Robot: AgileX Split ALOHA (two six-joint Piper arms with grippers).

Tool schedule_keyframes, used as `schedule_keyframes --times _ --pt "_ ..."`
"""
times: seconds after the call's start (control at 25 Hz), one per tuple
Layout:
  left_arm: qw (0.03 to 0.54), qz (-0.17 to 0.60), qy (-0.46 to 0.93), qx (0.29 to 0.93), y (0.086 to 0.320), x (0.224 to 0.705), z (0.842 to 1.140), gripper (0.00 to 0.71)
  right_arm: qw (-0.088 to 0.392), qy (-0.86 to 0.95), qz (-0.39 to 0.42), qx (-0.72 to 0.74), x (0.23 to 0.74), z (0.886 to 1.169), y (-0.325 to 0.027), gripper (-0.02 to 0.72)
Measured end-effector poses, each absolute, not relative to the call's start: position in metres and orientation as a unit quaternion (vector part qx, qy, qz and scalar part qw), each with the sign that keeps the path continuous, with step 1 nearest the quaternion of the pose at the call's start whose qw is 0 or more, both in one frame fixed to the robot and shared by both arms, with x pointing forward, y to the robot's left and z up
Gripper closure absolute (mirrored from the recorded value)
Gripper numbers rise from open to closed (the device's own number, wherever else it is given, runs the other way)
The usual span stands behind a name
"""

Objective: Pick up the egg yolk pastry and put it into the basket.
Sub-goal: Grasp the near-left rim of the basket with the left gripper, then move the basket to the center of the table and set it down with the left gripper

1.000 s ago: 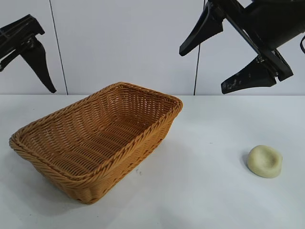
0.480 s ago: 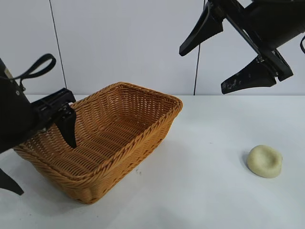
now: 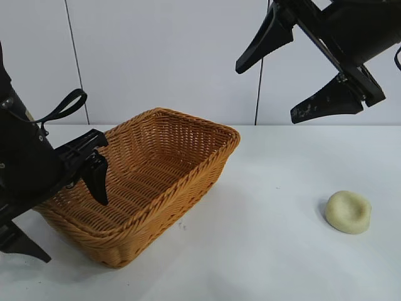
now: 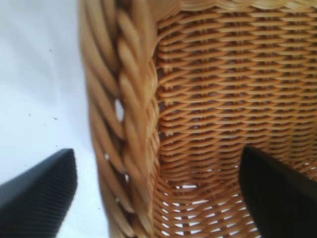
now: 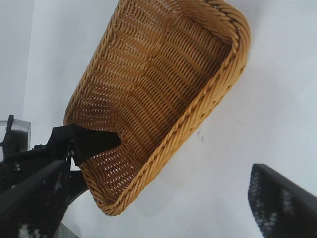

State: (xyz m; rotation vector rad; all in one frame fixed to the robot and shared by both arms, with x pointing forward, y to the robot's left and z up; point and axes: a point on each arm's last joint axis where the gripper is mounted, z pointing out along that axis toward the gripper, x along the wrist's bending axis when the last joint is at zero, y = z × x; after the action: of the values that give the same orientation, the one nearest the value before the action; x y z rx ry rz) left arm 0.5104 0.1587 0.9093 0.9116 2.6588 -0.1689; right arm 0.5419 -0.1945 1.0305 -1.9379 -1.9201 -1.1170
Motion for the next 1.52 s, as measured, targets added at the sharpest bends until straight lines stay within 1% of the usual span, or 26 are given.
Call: schedule_keyframes --times 0.08,0.2,0.32,0.4,0.48,0.6,0.72,0.92,1.16,1.36,1.52 --pt "0.163 -0.057 0.93 0.323 0.163 0.513 0.91 0.629 0.097 -0.648 -0.377 -0.654 0.542 1.03 -0.195 0.008" --pt "0.163 -0.055 0.918 0.357 0.173 0.522 0.921 0.629 0.097 -0.648 -0.377 -0.654 0.542 1.03 -0.194 0.008" --pt "0.166 -0.055 0.891 0.418 0.187 0.537 0.94 0.629 0.097 -0.648 -0.377 -0.654 0.542 1.03 -0.194 0.008" --pt "0.173 -0.051 0.864 0.471 0.196 0.549 0.951 0.629 0.097 -0.648 -0.377 -0.654 0.542 1.03 -0.194 0.008" --pt "0.185 -0.048 0.838 0.511 0.2 0.56 0.965 0.629 0.097 -0.648 -0.377 -0.654 0.542 1.03 -0.195 0.008" --pt "0.183 -0.054 0.807 0.559 0.199 0.572 0.976 0.629 0.097 -0.648 -0.377 -0.655 0.542 1.03 -0.195 0.008" --pt "0.167 -0.066 0.775 0.606 0.194 0.584 0.97 0.63 0.097 -0.648 -0.377 -0.655 0.542 1.03 -0.194 0.008" --pt "0.149 -0.08 0.743 0.647 0.189 0.592 0.952 0.63 0.098 -0.647 -0.377 -0.656 0.542 1.03 -0.194 0.008" --pt "0.155 -0.098 0.739 0.648 0.181 0.597 0.935 0.63 0.099 -0.644 -0.376 -0.658 0.542 1.03 -0.194 0.008" --pt "0.132 -0.095 0.737 0.656 0.183 0.599 0.917 0.63 0.1 -0.644 -0.376 -0.659 0.542 1.03 -0.194 0.008" --pt "0.129 -0.095 0.737 0.657 0.183 0.6 0.91 0.63 0.1 -0.643 -0.376 -0.659 0.542 1.03 -0.194 0.008"
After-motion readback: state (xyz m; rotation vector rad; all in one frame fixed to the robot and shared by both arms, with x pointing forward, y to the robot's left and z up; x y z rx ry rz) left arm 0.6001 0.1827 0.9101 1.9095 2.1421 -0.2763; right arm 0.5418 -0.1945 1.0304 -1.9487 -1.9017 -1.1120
